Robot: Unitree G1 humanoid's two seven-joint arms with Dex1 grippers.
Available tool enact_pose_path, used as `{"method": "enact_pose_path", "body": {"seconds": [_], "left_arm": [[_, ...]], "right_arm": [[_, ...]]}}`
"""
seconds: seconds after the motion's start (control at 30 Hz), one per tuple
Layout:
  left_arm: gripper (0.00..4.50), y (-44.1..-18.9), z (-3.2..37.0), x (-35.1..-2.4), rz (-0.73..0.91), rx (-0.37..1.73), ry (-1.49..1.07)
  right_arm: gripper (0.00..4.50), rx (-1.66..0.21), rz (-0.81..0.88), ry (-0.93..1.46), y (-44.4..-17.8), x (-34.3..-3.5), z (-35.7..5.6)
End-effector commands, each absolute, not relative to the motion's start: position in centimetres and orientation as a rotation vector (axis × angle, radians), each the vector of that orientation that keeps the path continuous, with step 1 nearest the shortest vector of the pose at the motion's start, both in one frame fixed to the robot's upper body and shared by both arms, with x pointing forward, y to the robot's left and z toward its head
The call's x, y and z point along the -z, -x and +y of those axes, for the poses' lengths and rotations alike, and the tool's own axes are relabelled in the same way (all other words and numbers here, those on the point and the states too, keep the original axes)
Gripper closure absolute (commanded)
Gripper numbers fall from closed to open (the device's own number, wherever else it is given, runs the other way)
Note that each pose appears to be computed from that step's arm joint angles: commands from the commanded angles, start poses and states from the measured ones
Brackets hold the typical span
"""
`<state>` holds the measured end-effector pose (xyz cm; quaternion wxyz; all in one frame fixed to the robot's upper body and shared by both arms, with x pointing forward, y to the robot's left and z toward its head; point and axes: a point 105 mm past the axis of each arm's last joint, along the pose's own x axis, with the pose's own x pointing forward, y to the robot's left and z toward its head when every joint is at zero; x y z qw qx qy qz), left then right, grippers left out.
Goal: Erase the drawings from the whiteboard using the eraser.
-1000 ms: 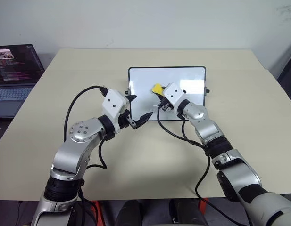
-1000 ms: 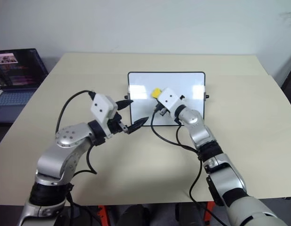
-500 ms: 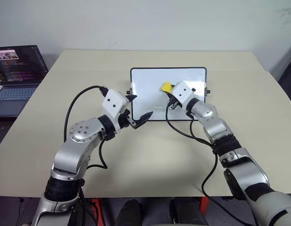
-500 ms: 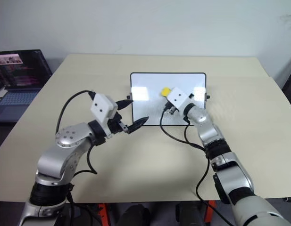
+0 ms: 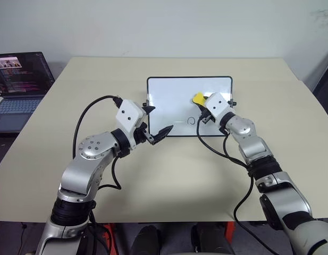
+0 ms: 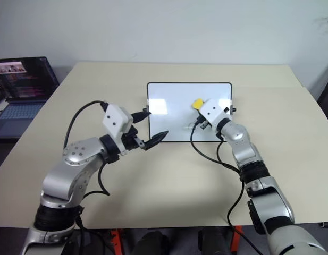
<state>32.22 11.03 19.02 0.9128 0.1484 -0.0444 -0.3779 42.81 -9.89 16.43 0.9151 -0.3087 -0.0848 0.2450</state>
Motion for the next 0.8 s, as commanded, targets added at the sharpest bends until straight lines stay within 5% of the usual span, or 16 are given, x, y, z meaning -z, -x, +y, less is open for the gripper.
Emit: {"method": "enact_pose_path", "body": {"seconds": [0.03,0.47,0.8], "left_arm": [[0.0,-32.1,11.0,-20.1,-0.137,0.778,-0.319],[0.0,-32.0,10.7,-20.0,-0.136,0.789,-0.315],[0.0,-31.9,10.8,-20.0,-0.137,0.791,-0.323]], "right_arm": [[3.4,-0.455,-0.137,0.624,-42.9,-16.4,-11.6],[3.4,-0.511,-0.244,0.504,-40.0,-21.2,-7.5],[3.4,-0.586,-0.28,0.433,-39.1,-21.8,-2.9]]}}
